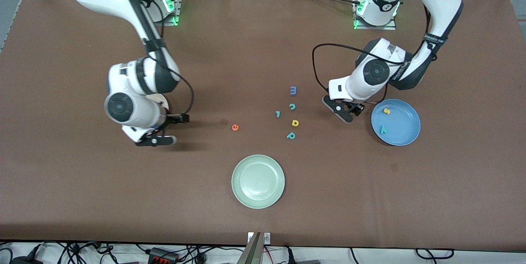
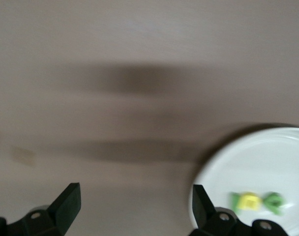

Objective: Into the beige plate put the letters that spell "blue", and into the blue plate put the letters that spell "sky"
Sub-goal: 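Grasp the orange e with the right gripper while the left carries k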

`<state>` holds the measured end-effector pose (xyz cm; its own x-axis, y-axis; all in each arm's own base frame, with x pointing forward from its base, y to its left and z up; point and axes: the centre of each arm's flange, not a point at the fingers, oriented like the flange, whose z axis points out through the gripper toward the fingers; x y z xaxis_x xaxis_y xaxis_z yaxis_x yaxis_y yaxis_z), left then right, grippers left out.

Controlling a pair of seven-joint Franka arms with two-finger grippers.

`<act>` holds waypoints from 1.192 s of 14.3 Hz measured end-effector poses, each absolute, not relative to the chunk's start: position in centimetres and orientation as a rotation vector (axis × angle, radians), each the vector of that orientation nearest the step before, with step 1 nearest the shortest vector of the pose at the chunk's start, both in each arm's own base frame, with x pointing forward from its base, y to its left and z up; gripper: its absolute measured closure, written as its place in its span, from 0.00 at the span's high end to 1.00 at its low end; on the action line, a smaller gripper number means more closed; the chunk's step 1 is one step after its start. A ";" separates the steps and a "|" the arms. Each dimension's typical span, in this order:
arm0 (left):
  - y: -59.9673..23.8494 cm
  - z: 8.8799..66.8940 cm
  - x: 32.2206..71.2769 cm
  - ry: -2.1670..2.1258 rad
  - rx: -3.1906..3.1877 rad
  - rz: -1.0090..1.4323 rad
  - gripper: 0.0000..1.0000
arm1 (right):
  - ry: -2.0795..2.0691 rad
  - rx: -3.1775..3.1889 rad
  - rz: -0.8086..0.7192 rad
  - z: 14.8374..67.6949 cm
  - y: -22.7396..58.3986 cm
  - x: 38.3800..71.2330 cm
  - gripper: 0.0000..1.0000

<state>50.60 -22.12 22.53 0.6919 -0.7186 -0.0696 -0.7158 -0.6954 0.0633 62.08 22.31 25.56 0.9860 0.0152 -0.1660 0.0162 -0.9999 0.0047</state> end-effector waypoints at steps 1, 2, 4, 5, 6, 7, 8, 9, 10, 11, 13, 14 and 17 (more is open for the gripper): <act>-22.2 21.7 50.1 -1.279 2.852 -0.122 1.00 | -0.038 3.116 -0.244 24.6 24.3 62.1 1.00; -22.3 21.1 49.9 -1.319 2.840 -0.104 1.00 | -0.106 3.106 -0.230 23.5 26.0 61.9 1.00; -22.4 19.8 49.8 -1.342 2.813 -0.073 1.00 | -0.232 3.095 -0.180 21.8 30.1 61.2 1.00; -22.4 19.2 49.8 -1.343 2.803 -0.066 0.99 | -0.283 3.093 -0.150 21.3 32.2 60.8 1.00; -22.4 18.7 49.8 -1.344 2.797 -0.066 0.98 | -0.324 3.093 -0.124 20.9 34.2 60.3 1.00; -22.2 18.3 49.8 -1.357 2.794 -0.070 0.90 | -0.349 3.093 -0.106 20.6 35.9 59.8 1.00; -21.9 17.8 49.7 -1.375 2.793 -0.077 0.89 | -0.360 3.093 -0.096 20.4 37.2 59.4 1.00; -21.6 17.4 49.7 -1.399 2.792 -0.082 0.87 | -0.356 3.097 -0.084 20.3 38.2 59.0 1.00; -21.2 17.0 49.8 -1.416 2.792 -0.083 0.75 | -0.349 3.106 -0.063 20.1 39.0 58.8 0.99; -21.0 16.8 49.8 -1.424 2.791 -0.083 0.65 | -0.347 3.120 -0.038 20.1 39.6 58.8 0.98; -20.7 17.1 50.3 -1.422 2.796 -0.066 0.43 | -0.358 3.140 -0.018 19.8 40.0 58.8 0.93; -20.8 17.2 50.4 -1.424 2.796 -0.063 0.33 | -0.361 3.144 -0.021 19.3 40.1 58.7 0.87; -21.0 17.3 50.3 -1.432 2.791 -0.059 0.24 | -0.345 3.154 -0.022 17.9 40.9 58.1 0.71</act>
<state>50.31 -21.04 17.26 0.5825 -0.8122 -0.0318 -0.8121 -0.5832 0.0208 58.08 40.93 17.94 0.9763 -0.2156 -0.0171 -0.2160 -0.9759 -0.0297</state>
